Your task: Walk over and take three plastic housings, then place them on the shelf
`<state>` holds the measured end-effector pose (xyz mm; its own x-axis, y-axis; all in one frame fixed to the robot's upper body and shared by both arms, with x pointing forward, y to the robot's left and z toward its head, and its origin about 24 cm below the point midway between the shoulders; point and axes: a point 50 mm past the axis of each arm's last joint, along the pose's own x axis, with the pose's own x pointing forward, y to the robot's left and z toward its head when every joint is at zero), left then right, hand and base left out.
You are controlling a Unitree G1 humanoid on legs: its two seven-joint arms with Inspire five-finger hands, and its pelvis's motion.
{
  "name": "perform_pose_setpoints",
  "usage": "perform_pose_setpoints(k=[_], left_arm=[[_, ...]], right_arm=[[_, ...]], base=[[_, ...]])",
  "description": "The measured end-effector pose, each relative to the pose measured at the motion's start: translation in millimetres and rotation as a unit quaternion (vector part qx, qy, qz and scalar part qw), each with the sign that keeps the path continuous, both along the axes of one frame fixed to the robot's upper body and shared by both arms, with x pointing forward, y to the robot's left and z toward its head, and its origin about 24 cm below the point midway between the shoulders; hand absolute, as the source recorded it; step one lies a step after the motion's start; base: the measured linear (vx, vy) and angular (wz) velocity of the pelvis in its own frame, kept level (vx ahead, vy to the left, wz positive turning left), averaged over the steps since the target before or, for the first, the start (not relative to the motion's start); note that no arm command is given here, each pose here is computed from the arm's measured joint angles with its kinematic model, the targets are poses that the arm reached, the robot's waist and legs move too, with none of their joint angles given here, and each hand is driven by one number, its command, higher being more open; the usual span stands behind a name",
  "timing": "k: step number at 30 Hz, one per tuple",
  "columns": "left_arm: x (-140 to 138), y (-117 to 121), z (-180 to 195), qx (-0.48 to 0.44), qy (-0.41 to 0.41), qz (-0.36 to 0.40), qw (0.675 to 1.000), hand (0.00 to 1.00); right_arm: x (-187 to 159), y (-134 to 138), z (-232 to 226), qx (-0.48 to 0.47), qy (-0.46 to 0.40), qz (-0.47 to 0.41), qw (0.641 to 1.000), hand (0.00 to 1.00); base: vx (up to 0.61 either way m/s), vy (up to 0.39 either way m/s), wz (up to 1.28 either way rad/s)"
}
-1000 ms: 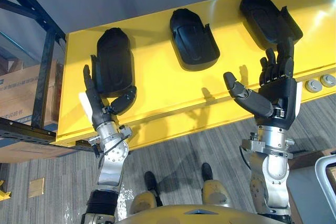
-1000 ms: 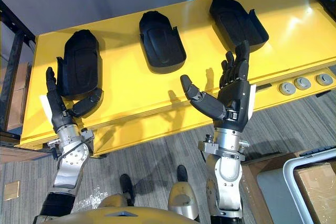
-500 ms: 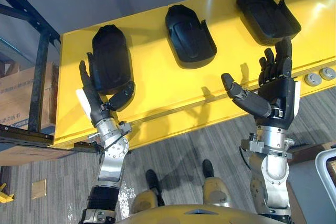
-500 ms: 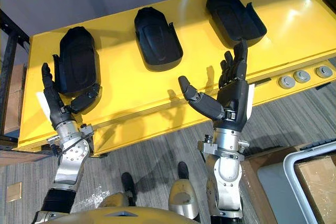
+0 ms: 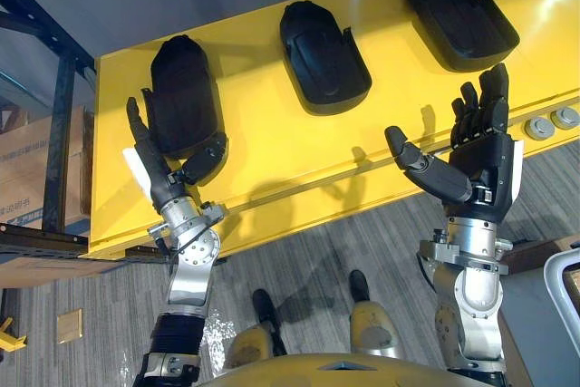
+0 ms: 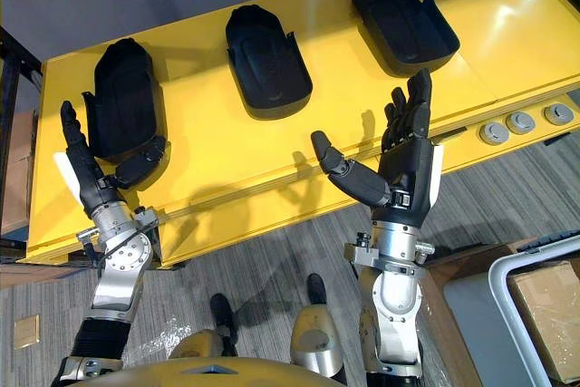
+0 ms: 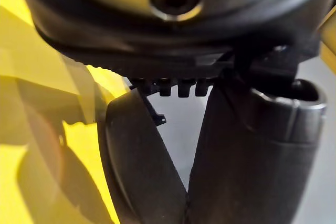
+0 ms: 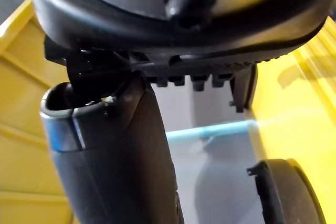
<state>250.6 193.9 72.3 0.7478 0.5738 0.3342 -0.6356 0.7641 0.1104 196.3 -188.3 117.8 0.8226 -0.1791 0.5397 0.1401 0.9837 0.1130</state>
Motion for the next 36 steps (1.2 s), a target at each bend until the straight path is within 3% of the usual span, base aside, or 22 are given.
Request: perform_pose_setpoints(k=[12, 29, 33, 36], left_arm=[[-30.5, -17.6, 41.4, 0.038, -0.105, -0.091, 0.990, 1.00], [-70.0, -2.7, 68.2, 0.107, -0.220, -0.031, 0.969, 1.00], [-77.2, -1.5, 67.0, 0.112, -0.209, -0.084, 0.968, 1.00], [-75.3, -1.6, 66.6, 0.054, -0.208, -0.184, 0.959, 1.00]], right_arm=[[-1.4, 3.4, -1.2, -0.005, 0.004, -0.040, 0.999, 1.00], [-3.9, -26.3, -9.3, -0.004, 0.024, -0.172, 0.985, 1.00], [-4.5, -38.6, -21.8, 0.001, 0.060, -0.215, 0.975, 1.00], [-6.0, -50.2, -33.7, -0.019, 0.100, -0.263, 0.959, 1.00]], base=[[0.01, -0.002, 0.14], [-0.02, 0.001, 0.10], [-0.01, -0.002, 0.03], [-0.01, -0.005, 0.04]])
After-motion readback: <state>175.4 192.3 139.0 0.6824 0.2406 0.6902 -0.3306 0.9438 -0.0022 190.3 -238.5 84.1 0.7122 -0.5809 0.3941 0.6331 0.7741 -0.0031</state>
